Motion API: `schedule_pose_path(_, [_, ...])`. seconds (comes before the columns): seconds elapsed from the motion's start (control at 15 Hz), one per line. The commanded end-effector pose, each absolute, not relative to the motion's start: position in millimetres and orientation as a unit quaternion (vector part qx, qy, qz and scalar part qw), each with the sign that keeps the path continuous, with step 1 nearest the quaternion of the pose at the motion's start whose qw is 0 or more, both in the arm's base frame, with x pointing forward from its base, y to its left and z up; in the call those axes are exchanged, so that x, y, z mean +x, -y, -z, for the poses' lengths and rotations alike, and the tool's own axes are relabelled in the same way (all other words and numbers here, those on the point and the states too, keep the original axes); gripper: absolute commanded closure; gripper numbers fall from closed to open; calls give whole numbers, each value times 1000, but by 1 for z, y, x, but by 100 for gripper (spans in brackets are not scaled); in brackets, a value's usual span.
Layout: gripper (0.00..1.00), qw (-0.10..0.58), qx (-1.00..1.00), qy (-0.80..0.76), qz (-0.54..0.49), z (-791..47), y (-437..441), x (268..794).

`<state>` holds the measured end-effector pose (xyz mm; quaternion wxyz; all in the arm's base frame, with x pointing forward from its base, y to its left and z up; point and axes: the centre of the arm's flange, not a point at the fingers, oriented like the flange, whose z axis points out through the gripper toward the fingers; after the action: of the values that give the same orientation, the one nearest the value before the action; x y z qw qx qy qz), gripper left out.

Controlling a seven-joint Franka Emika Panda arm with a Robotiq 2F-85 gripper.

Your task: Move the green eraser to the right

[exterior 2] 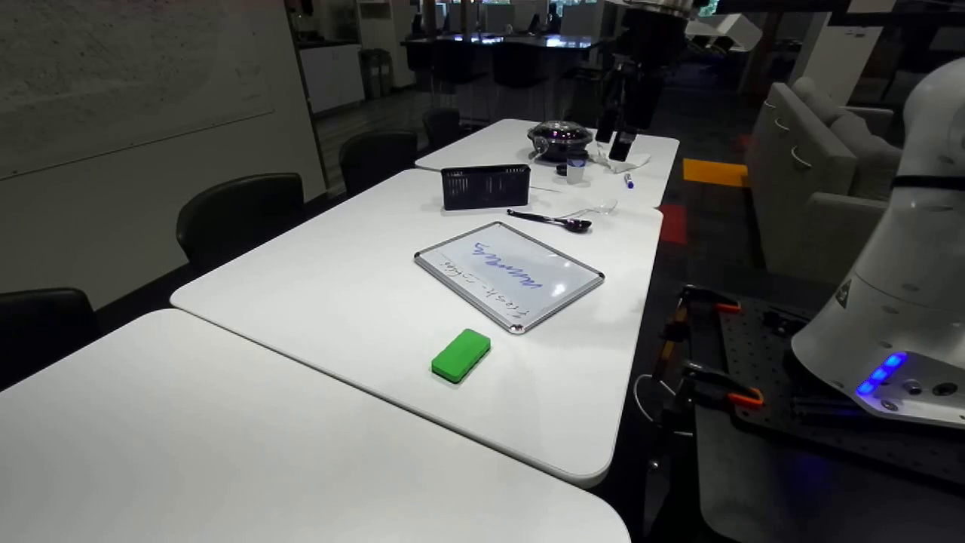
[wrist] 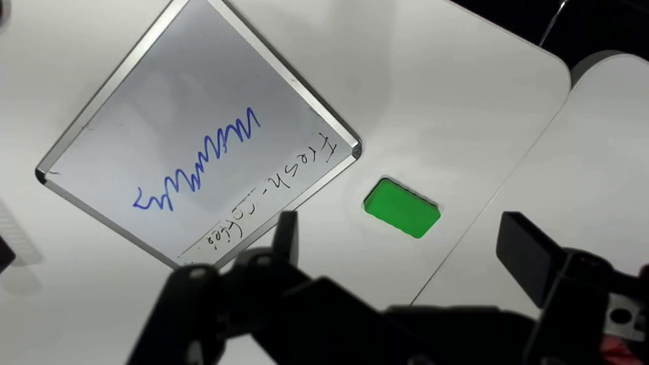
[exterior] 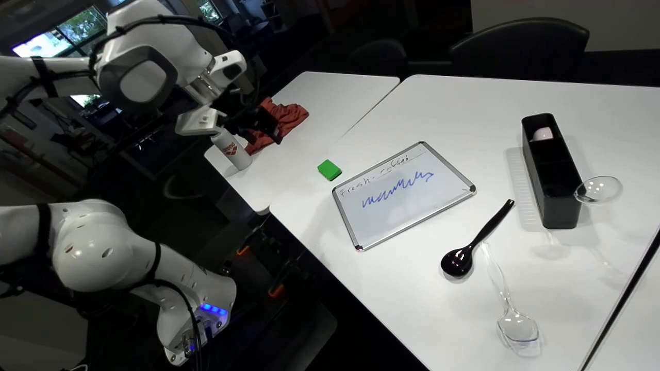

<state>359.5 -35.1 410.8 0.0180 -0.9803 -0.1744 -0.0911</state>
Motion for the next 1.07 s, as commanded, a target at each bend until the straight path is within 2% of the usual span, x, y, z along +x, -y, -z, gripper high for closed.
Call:
schedule_pose_path(0.0, [0, -7, -966, 246, 76, -371, 66, 432])
schedule_pose_path(0.13, [0, -49, -966, 242, 75, -362, 82, 440])
schedule_pose_path(0.2, [0, -17, -969, 233, 81, -372, 68, 404])
schedule_pose_path(0.4, [0, -35, -968, 237, 69, -357, 79, 426])
schedule_pose_path(0.6, [0, -26, -965, 252, 71, -350, 75, 436])
schedule_pose_path(0.8, [0, 3, -936, 344, 75, -320, 28, 464])
schedule_pose_path(1.0, [0, -9, -902, 425, 78, -288, -31, 486])
